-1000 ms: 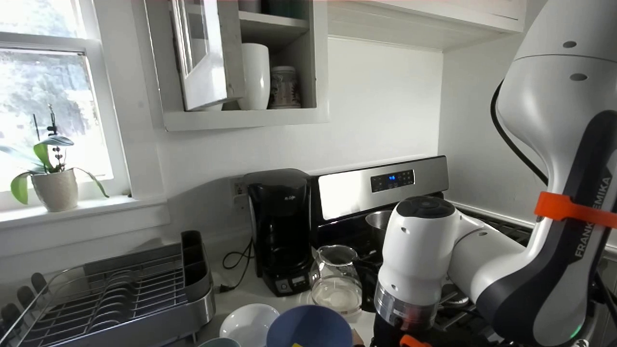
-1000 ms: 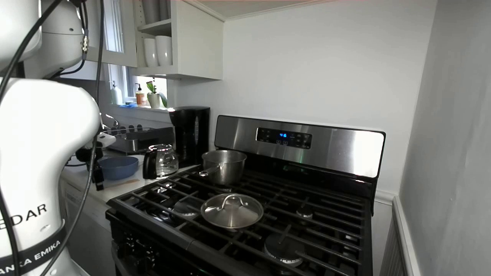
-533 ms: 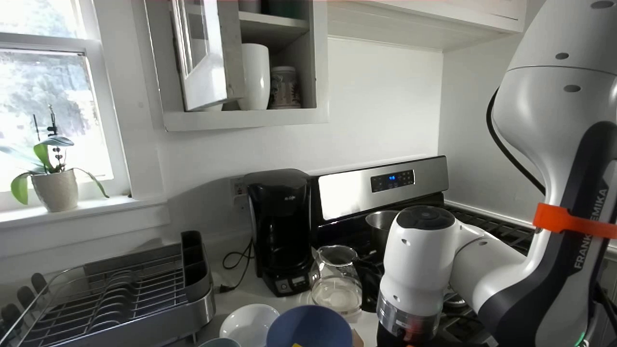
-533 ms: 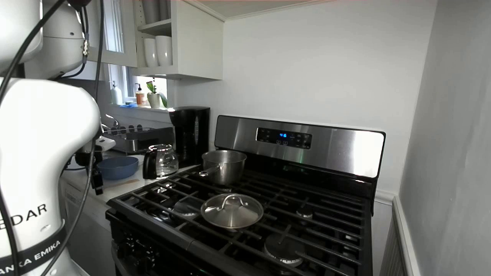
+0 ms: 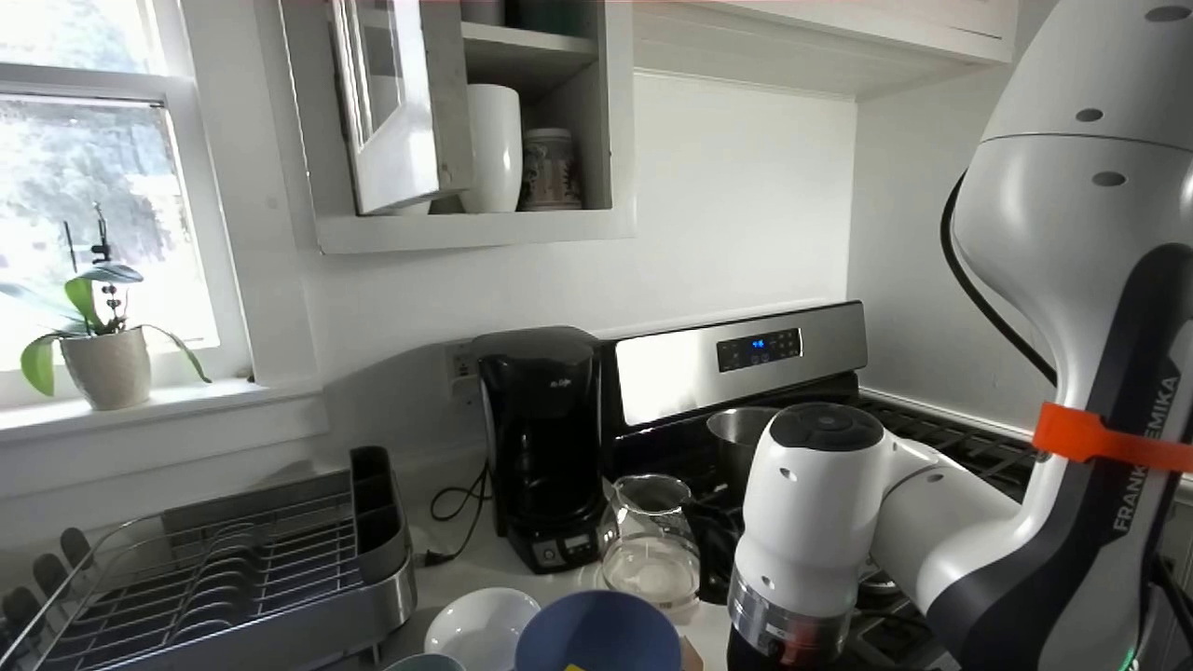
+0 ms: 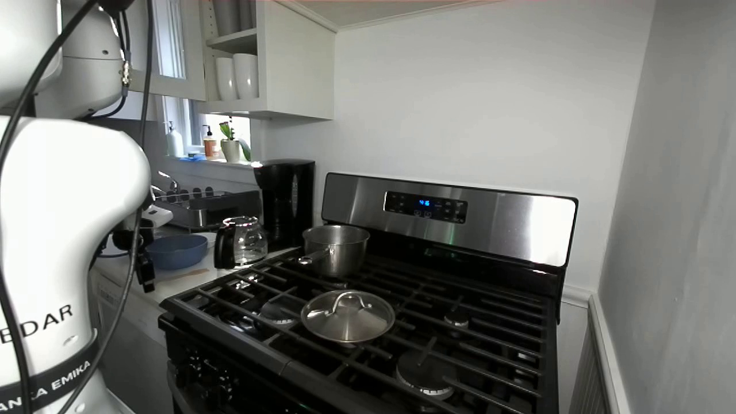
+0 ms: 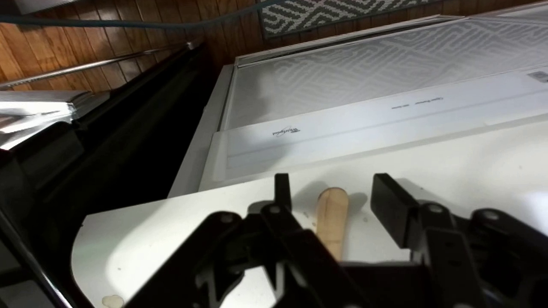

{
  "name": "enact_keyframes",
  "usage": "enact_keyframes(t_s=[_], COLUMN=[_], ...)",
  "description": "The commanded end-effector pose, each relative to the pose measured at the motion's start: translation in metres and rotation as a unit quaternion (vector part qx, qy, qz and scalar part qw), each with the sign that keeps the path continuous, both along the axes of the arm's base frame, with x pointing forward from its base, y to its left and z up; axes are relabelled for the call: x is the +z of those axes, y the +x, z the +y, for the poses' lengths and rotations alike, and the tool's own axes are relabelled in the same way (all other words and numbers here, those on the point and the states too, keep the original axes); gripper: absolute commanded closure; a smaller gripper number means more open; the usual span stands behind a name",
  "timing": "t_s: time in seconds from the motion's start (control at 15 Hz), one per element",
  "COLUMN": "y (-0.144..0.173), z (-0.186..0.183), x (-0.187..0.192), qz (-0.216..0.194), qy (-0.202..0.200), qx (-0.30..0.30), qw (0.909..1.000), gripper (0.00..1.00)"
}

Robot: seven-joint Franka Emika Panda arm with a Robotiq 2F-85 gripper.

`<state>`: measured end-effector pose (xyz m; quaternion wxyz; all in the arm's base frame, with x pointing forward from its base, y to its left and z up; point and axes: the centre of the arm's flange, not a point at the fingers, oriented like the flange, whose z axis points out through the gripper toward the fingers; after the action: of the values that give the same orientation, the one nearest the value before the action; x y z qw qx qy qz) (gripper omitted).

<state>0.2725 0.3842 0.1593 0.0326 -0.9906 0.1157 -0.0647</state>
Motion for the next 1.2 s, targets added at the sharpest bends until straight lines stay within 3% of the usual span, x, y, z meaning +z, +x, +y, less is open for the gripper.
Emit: enact_keyframes(t_s=[0.0,0.13,0.33,0.67,0.93,1.13], y=[0.003,0.003,0.003,-0.001,-0.015,-0.034], z=[0.003,0.003,0.004,0.002,-0.011,-0.022], x=[-0.006,-0.003,0.001,0.009,0.033,0.061], qz=[-0.012,-0.015,-0.020,-0.018,0.013,0.046], qy=[0.007,0.011,0.016,0.014,0.013,0.040], qx=[0.006,0.011,0.013,0.011,-0.014,-0.012], qw=[0.9999,0.9998,0.9996,0.9997,0.9997,0.9981], gripper=[0.57,0.80,0.99,0.95,0.95,0.95])
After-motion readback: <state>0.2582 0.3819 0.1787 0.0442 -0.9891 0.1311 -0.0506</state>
